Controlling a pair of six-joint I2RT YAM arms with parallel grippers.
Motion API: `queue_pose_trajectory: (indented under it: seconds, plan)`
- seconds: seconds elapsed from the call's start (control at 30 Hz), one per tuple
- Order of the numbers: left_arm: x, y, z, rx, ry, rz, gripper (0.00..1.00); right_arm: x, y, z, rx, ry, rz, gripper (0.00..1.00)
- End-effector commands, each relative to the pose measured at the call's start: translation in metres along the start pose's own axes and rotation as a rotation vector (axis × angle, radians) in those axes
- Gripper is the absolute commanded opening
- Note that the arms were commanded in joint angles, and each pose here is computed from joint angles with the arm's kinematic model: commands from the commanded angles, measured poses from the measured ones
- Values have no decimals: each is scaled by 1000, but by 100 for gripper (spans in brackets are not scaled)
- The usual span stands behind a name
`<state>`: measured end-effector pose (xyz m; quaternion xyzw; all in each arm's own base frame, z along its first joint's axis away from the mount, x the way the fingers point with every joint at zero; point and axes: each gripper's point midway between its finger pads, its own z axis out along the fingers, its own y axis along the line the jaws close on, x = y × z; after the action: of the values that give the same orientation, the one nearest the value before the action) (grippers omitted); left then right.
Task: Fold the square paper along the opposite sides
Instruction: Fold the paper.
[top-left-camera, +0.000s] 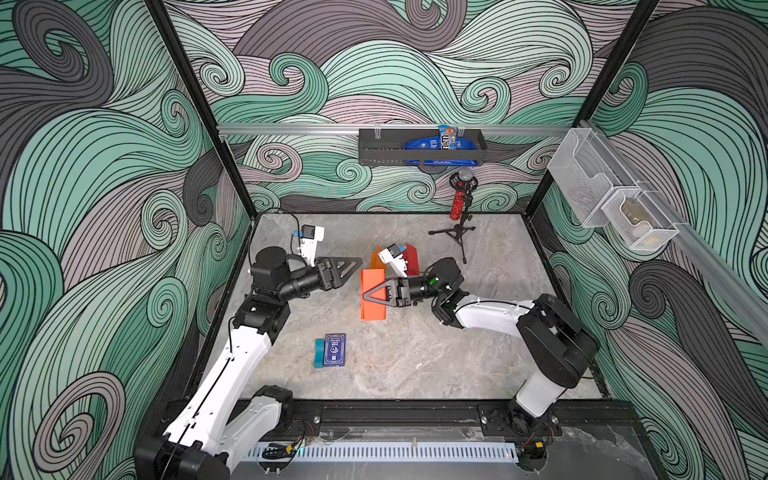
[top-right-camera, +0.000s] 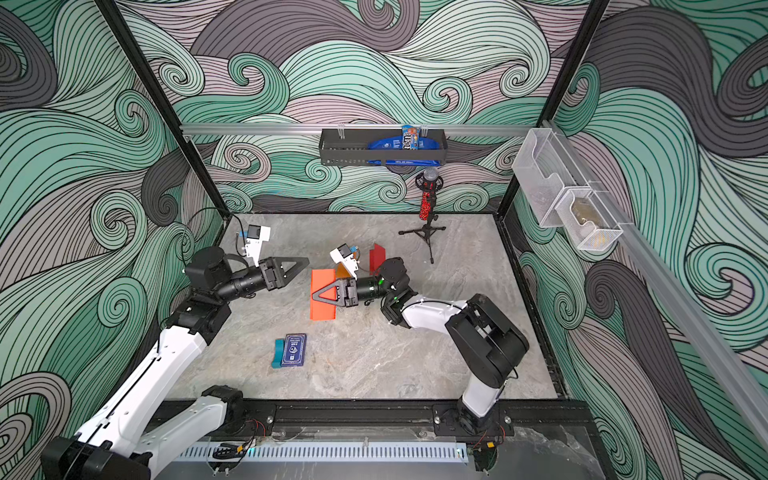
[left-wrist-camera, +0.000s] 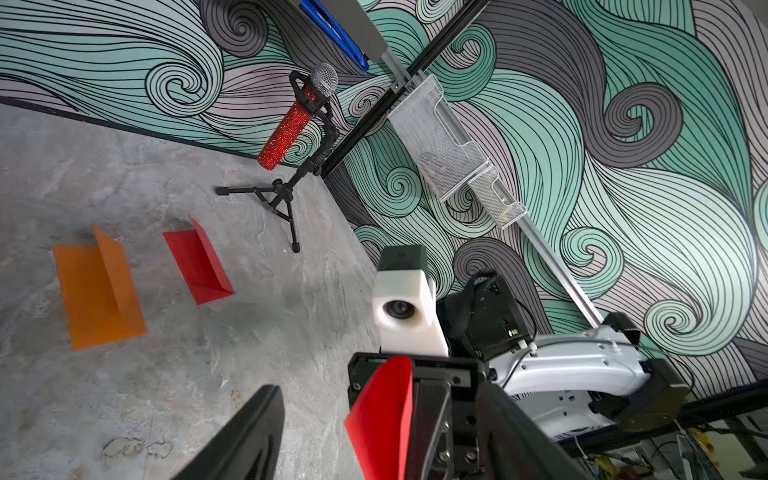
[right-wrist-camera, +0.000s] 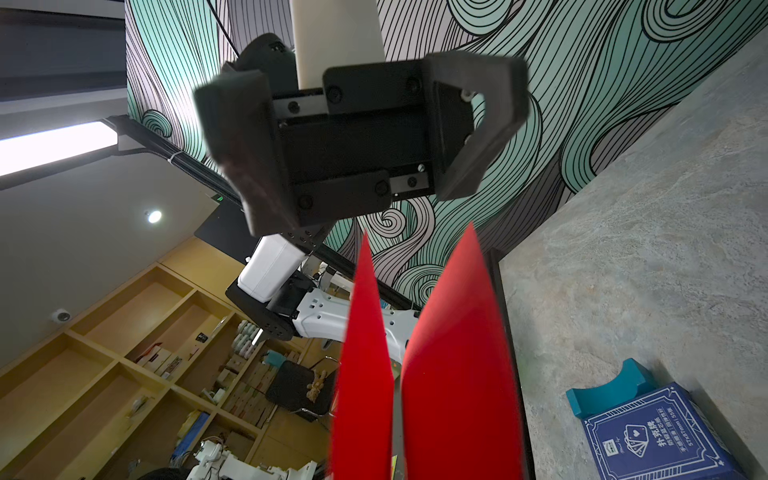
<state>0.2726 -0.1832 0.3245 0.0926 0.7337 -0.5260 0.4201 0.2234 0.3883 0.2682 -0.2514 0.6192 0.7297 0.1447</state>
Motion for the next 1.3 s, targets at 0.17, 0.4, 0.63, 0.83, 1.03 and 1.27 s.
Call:
queue_pose_trajectory:
  seconds: [0.17,0.4,0.63,0.83,1.03,1.27]
  plan:
    - [26,-16,3,121,29,10,80,-9,16,1,-32,11,-57,12]
    - [43,-21,11,148,68,16,58,-10,12,0,-25,6,-50,12]
    - [43,-21,13,140,62,23,20,-9,10,0,-20,5,-41,12]
    - [41,-12,17,100,59,26,0,-8,19,-4,-28,-11,-68,28]
    - [55,18,29,7,133,14,0,-2,14,-45,200,-108,-251,56]
    - [104,78,54,-146,321,-57,0,39,22,-124,522,-361,-1014,75]
